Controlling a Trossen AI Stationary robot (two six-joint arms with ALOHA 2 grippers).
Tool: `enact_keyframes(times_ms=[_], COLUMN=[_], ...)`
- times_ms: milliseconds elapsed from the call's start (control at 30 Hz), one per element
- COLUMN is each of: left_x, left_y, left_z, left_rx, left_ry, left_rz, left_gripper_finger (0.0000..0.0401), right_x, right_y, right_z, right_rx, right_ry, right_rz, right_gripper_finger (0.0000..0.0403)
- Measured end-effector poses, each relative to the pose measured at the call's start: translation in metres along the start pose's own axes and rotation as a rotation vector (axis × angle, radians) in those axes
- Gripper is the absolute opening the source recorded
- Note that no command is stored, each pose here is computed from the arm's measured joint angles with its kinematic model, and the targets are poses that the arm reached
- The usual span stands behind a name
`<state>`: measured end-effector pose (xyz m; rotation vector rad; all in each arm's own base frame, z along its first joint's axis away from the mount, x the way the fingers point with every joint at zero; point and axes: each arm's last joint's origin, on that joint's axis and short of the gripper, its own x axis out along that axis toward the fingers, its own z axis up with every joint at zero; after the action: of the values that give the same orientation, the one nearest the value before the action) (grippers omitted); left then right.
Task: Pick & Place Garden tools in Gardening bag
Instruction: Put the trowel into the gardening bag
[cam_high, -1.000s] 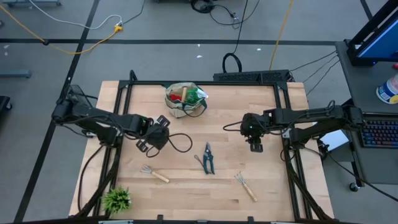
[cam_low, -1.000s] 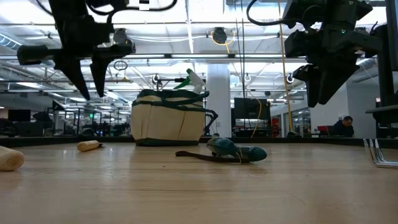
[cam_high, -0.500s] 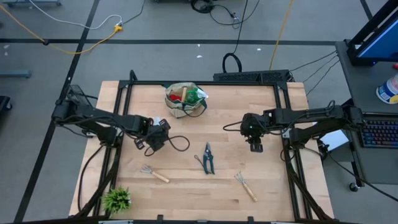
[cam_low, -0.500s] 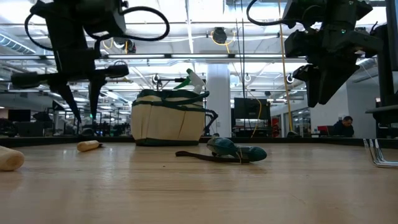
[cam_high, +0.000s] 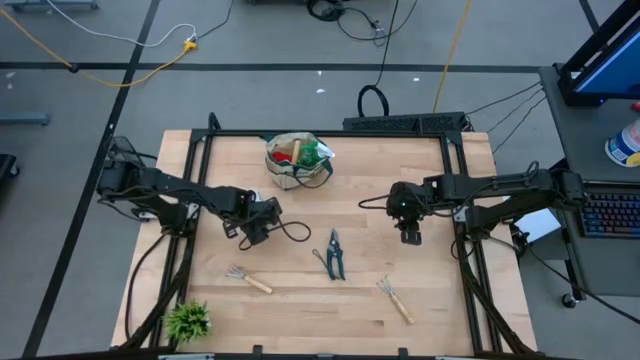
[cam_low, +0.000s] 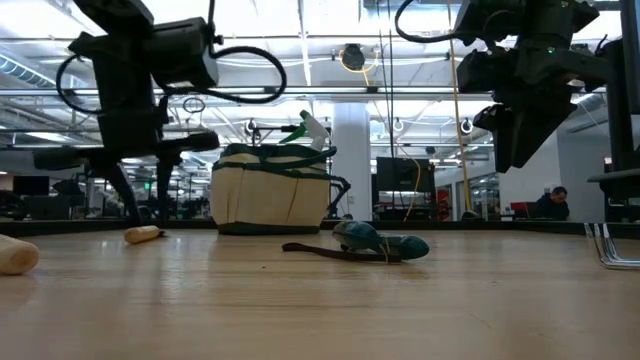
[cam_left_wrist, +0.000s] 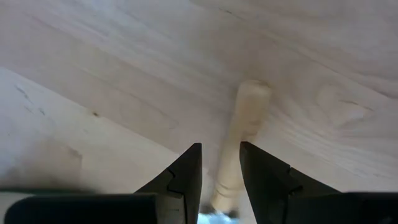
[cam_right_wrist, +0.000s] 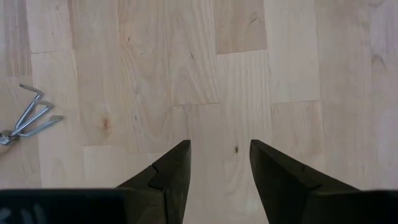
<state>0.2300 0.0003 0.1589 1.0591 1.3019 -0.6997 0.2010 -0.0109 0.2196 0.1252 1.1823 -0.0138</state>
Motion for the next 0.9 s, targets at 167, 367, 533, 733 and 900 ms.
enact_keyframes(times_ms=[167,367,533,733,900], left_x=[0.007,0.004,-0.007,-0.008,-0.006], left_y=[0.001,0.002,0.005,0.001,0.002], left_z=[0.001,0.001,0.0,-0.001,-0.001], left_rx=[0.053,0.083,0.039,0.052,0.083], left_ry=[-0.012,0.01,-0.011,-0.027,-0.036], left_rz=[-0.038,-0.025,0.011,-0.026,-0.038], left_gripper_finger=[0.0115,0.0115,0.0115,0.0115,0.0115], right_x=[0.0,0.0,0.0,0.0,0.0], right_y=[0.0,0.0,0.0,0.0,0.0], right_z=[0.0,0.0,0.0,0.0,0.0], right_rx=[0.001,0.001,-0.001,-0.002,0.004], right_ry=[0.0,-0.001,-0.001,-0.002,-0.002], right_rz=[0.0,0.0,0.0,0.0,0.0], right_gripper_finger=[0.0155,0.0155,0.0155,0.0155,0.0155])
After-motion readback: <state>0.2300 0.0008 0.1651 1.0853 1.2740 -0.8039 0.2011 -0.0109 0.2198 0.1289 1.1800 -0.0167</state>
